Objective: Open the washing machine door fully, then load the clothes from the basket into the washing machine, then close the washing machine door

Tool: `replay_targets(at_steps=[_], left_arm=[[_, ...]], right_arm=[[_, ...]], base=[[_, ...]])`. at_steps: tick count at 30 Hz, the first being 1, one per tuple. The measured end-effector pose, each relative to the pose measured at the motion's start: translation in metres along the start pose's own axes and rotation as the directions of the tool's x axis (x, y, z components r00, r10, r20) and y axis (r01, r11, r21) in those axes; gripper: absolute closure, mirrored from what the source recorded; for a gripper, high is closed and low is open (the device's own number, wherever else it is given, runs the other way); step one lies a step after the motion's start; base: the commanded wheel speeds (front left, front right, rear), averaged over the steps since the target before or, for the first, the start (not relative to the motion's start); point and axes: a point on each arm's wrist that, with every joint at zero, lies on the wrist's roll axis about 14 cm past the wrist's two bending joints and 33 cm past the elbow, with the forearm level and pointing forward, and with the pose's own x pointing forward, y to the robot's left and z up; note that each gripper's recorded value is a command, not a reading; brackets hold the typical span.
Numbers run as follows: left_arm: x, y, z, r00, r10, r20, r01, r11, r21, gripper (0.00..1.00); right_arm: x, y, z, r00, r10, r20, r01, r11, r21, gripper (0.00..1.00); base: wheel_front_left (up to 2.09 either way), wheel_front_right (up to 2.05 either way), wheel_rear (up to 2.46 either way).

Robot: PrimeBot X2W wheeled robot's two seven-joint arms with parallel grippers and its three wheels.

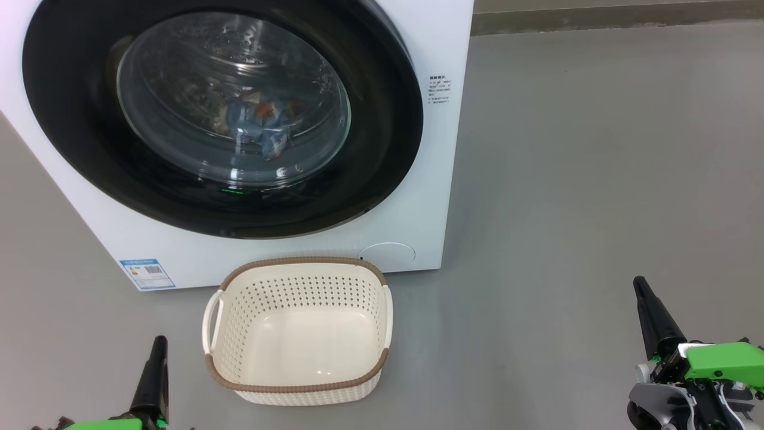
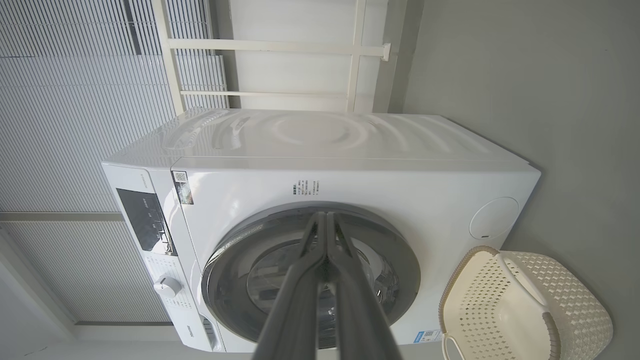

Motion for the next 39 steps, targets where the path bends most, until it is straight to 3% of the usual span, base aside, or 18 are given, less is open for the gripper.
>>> replay_targets(at_steps=[39], left_arm=[[0.0, 0.0, -0.0001, 1.0, 0.0, 0.0, 0.0, 1.0, 0.0, 1.0]], right_arm=[[0.0, 0.0, 0.0001, 1.0, 0.0, 0.001, 0.0, 1.0, 0.0, 1.0]], base=[[0.0, 0.0, 0.0]])
